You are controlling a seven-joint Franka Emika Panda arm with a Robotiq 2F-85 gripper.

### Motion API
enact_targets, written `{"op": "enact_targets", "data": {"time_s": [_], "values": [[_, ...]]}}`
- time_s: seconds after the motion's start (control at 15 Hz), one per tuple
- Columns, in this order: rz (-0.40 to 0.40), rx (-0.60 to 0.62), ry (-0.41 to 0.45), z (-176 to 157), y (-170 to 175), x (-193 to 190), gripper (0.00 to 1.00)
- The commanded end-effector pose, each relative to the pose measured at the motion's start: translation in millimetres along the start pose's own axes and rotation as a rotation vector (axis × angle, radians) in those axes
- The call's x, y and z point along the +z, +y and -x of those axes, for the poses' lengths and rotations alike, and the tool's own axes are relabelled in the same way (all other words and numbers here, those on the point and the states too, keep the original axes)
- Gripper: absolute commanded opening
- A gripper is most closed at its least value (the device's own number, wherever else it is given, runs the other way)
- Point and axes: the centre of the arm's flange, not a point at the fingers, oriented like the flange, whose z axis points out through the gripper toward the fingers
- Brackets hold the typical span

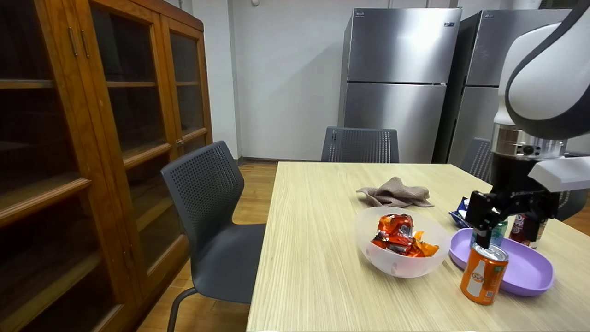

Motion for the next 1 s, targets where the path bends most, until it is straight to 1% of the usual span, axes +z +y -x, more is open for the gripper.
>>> {"op": "enact_targets", "data": {"time_s": [0.0, 0.67, 0.73, 0.8, 0.87, 0.93], "values": [[0.006, -0.005, 0.019, -2, -9, 15, 1.0], [-0.01, -0.013, 0.001, -8, -11, 42, 1.0], [-0.012, -0.014, 0.002, -9, -12, 44, 0.75], [-0.013, -0.015, 0.003, -10, -12, 45, 0.74], [-0.015, -0.015, 0.004, -10, -12, 45, 0.68], [-0.016, -0.017, 0.006, -10, -11, 44, 0.58]]}}
